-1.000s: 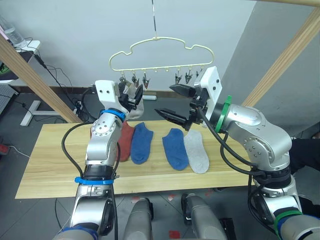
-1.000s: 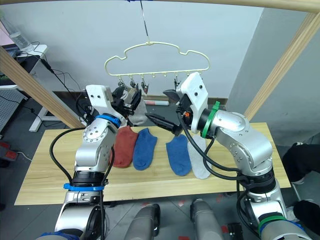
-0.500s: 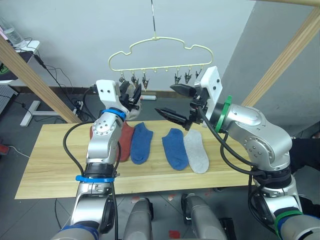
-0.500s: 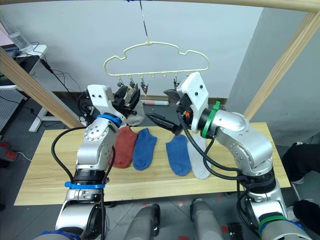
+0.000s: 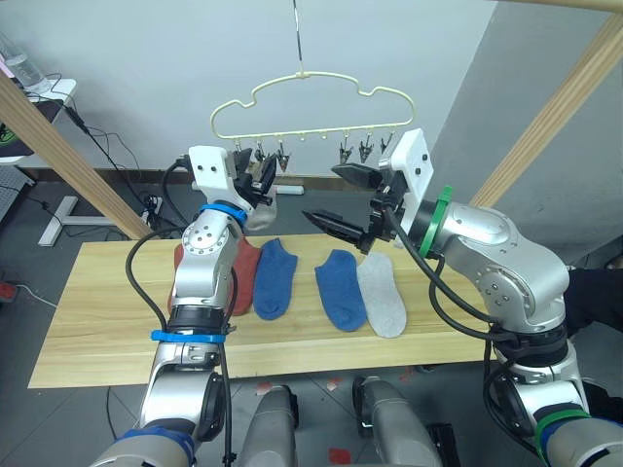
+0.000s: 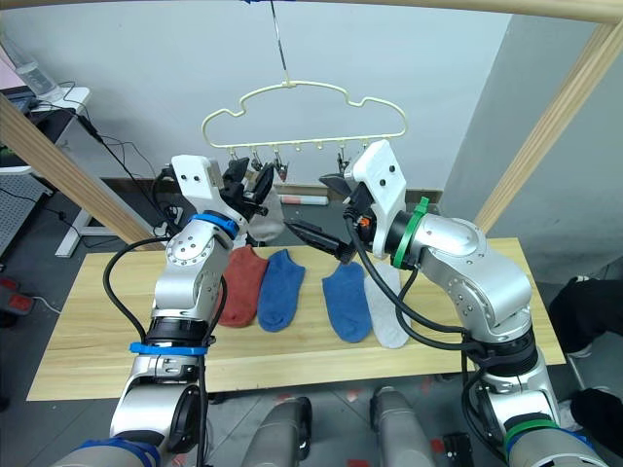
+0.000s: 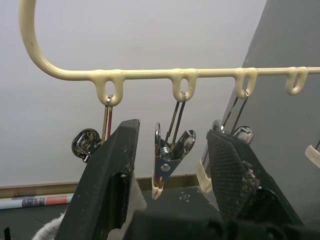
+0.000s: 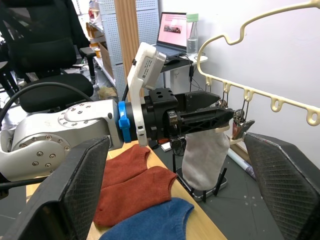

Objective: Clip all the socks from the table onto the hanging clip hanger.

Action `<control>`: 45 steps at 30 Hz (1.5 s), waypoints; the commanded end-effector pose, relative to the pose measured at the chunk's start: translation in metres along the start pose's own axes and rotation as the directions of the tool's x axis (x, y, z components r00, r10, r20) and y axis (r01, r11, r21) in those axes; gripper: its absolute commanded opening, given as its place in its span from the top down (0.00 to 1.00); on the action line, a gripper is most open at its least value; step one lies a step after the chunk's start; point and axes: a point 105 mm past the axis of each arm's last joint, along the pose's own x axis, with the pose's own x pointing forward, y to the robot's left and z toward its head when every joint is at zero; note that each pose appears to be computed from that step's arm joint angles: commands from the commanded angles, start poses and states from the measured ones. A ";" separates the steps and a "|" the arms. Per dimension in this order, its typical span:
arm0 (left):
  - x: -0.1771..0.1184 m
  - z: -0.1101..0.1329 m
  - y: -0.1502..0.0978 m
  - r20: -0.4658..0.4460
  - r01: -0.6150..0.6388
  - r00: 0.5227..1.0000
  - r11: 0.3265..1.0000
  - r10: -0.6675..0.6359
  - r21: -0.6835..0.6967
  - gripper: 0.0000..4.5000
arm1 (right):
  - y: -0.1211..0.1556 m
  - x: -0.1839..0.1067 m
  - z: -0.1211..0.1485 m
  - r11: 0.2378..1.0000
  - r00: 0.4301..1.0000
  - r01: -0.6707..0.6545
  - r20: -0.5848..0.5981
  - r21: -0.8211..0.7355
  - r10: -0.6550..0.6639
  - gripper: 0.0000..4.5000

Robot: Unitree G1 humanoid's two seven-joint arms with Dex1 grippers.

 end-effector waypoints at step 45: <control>-0.047 0.035 -0.028 -0.262 0.286 0.726 0.625 -0.636 -0.726 1.00 | -0.092 -0.052 -0.205 0.969 0.745 0.244 -0.645 0.022 -0.173 0.01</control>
